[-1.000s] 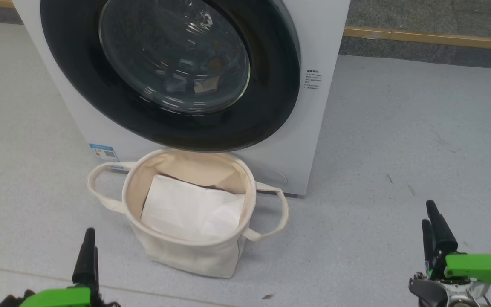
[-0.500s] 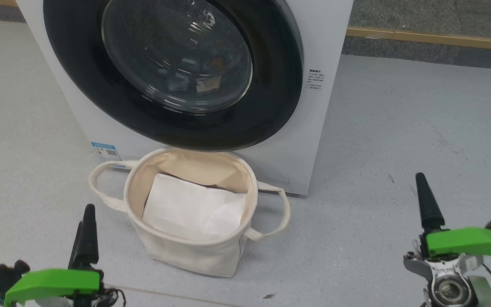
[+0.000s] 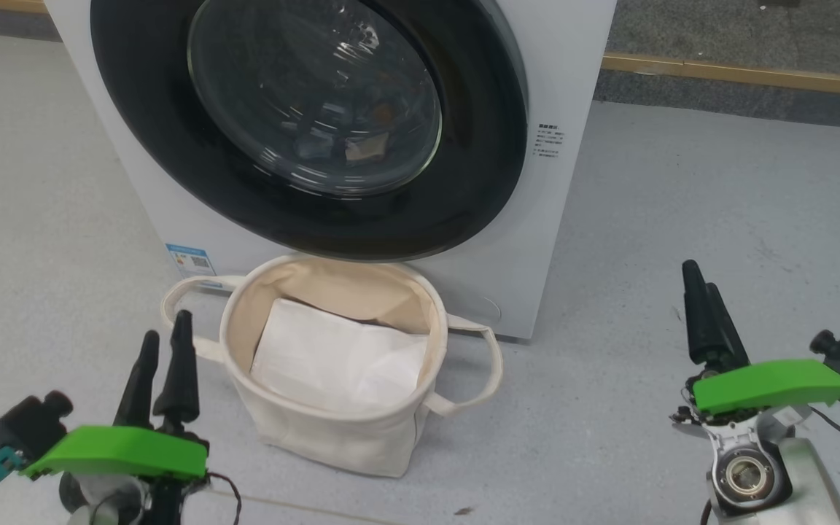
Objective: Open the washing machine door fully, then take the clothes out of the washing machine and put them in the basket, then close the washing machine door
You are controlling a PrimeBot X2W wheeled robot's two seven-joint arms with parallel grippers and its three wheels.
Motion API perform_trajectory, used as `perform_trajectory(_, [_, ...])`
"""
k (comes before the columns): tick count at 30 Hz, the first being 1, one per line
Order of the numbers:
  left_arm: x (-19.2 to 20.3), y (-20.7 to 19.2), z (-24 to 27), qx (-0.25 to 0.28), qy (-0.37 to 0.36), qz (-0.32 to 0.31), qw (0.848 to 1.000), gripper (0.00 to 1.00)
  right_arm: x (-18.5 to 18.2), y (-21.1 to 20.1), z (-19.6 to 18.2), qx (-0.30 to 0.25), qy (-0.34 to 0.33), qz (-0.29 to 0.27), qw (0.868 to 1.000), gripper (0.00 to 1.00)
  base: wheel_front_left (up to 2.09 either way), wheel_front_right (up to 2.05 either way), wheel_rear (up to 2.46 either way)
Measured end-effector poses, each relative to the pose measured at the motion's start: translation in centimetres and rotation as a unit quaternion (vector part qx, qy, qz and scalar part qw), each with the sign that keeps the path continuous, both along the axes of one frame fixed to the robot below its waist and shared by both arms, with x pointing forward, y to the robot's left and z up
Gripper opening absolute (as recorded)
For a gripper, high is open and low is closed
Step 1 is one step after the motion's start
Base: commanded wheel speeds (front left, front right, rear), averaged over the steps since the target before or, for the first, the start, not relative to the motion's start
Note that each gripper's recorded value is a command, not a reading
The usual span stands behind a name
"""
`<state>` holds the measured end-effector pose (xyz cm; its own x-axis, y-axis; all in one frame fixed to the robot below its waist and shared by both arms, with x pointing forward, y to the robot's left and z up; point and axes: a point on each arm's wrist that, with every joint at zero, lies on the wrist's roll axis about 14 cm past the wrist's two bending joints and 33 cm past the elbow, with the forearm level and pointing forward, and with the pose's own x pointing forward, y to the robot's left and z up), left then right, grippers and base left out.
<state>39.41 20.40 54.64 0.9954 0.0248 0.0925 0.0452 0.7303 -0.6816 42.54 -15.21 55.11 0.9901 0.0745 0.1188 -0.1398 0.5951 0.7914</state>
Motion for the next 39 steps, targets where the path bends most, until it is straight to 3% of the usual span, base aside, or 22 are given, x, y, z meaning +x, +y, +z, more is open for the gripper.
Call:
perform_trajectory(10, [-0.1,-1.1,0.1,0.099,0.0,-0.026,0.995,1.0,0.1,1.3,1.2,-0.059,-0.025,0.011,0.998,1.0,0.0,0.0,0.0])
perform_trajectory(14, [0.1,-1.1,0.4,0.168,-0.004,-0.03,0.985,1.0,0.3,2.1,1.5,-0.088,-0.034,0.019,0.995,1.0,0.0,0.0,0.0])
perform_trajectory(23, [0.7,-2.1,1.0,0.255,-0.021,-0.038,0.966,1.0,0.7,3.1,0.9,-0.163,-0.037,0.026,0.986,1.0,0.0,0.0,0.0])
perform_trajectory(39, [0.4,-3.3,0.2,0.367,-0.025,-0.041,0.929,1.0,1.3,3.4,2.1,-0.264,-0.078,0.013,0.961,1.0,0.0,0.0,0.0])
